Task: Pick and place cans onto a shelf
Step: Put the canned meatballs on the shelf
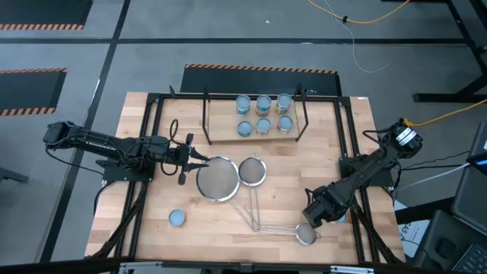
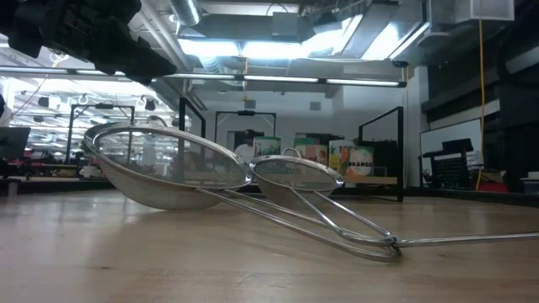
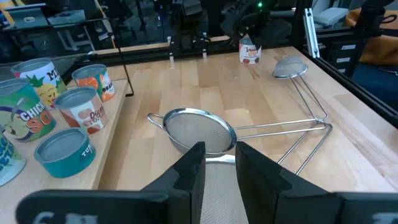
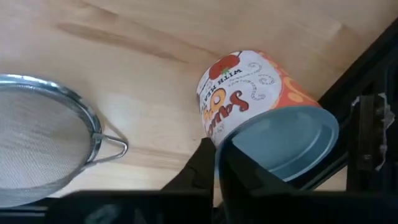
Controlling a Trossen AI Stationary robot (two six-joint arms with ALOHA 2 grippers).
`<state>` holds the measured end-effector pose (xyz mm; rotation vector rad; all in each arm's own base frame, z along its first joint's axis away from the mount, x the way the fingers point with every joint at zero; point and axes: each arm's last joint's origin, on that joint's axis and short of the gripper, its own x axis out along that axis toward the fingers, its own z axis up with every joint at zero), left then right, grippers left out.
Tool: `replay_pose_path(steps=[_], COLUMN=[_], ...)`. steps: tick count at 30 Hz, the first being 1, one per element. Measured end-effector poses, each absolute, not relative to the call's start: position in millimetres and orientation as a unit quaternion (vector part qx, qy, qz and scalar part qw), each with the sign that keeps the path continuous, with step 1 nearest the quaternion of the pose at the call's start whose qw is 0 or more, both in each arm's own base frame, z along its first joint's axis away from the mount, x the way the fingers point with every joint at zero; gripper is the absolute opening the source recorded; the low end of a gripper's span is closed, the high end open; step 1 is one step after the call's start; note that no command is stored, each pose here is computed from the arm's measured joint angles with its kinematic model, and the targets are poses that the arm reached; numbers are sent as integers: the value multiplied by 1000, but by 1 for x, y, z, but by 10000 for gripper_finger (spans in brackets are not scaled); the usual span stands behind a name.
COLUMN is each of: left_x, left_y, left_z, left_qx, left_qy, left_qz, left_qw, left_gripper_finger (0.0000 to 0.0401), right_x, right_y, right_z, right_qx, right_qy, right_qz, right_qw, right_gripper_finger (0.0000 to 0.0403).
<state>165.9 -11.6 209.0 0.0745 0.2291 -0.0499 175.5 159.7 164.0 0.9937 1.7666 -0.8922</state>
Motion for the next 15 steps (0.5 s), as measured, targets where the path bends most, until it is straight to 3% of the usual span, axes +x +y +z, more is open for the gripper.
replay_pose_path(steps=[8, 15], left_x=[166, 166], left_y=[-12, -12], left_z=[209, 209], left_qx=[37, 37], left_qy=[114, 114], left_qz=[-25, -25], left_qw=[992, 992], left_gripper_finger=[82, 82], right_x=[179, 202], right_y=[159, 148], right_z=[168, 181], right_qx=[364, 338], right_qy=[739, 732], right_qz=[-307, -240], right_qw=[477, 540], right_gripper_finger=[8, 8])
